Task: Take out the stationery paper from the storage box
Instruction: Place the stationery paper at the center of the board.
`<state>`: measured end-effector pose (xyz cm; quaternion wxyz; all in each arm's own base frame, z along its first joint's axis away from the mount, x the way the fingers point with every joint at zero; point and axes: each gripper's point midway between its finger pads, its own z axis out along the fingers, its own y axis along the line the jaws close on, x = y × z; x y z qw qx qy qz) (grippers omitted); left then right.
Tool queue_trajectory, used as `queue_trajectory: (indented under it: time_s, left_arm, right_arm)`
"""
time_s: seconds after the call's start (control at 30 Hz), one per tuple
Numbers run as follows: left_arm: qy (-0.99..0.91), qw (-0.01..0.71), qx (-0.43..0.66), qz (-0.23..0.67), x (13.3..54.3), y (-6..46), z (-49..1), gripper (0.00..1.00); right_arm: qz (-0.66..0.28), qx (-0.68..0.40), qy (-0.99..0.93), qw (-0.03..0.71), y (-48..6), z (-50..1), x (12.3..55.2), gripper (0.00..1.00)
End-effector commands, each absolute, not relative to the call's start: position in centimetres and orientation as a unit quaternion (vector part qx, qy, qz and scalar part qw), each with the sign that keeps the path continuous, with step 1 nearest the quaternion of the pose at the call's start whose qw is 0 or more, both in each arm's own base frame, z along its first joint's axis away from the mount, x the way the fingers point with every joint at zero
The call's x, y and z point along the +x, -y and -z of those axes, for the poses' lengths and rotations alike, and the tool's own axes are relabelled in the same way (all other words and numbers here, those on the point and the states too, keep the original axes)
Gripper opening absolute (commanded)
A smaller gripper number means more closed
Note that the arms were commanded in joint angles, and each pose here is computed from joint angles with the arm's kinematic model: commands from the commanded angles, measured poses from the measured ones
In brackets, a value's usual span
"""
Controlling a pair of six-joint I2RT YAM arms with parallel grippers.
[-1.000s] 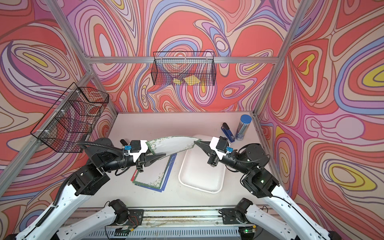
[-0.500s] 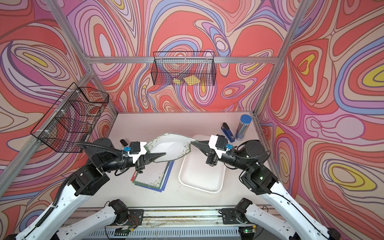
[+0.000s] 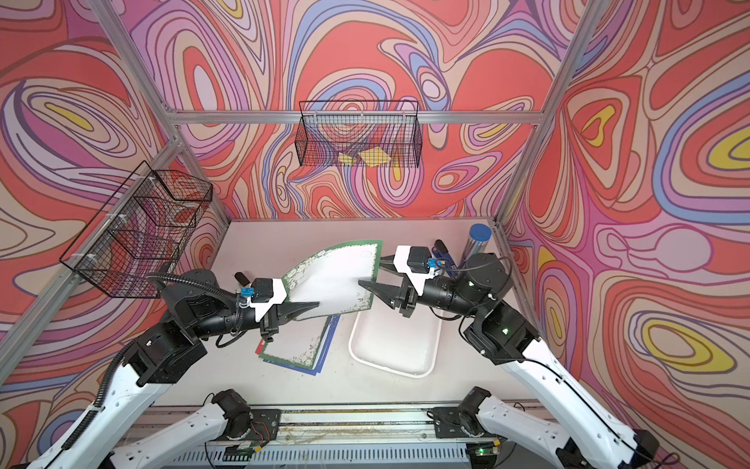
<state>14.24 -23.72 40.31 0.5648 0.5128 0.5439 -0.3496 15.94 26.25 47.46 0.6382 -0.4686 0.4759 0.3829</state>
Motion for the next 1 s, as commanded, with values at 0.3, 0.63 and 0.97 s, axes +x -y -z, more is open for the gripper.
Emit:
queue_trajectory:
  time_s: [0.3,0.63,0.97]
  left_arm:
    - [-0.584,0.530,0.496,0.363,15.7,22.9,-39.0,0.00]
    - [-0.701,0.428,0.414,0.391,19.6,21.1,-34.6,0.00]
    - [-0.762,0.355,0.380,0.387,19.1,20.3,-33.1,0.00]
  right_arm:
    - [-0.415,-0.467,-0.511,0.591,-27.4,-46.1,16.4,0.56]
    - [-0.330,-0.396,-0.592,0.620,-26.4,-43.9,21.6,0.75]
    - [-0.299,-0.388,-0.618,0.615,-26.4,-42.0,23.3,0.76]
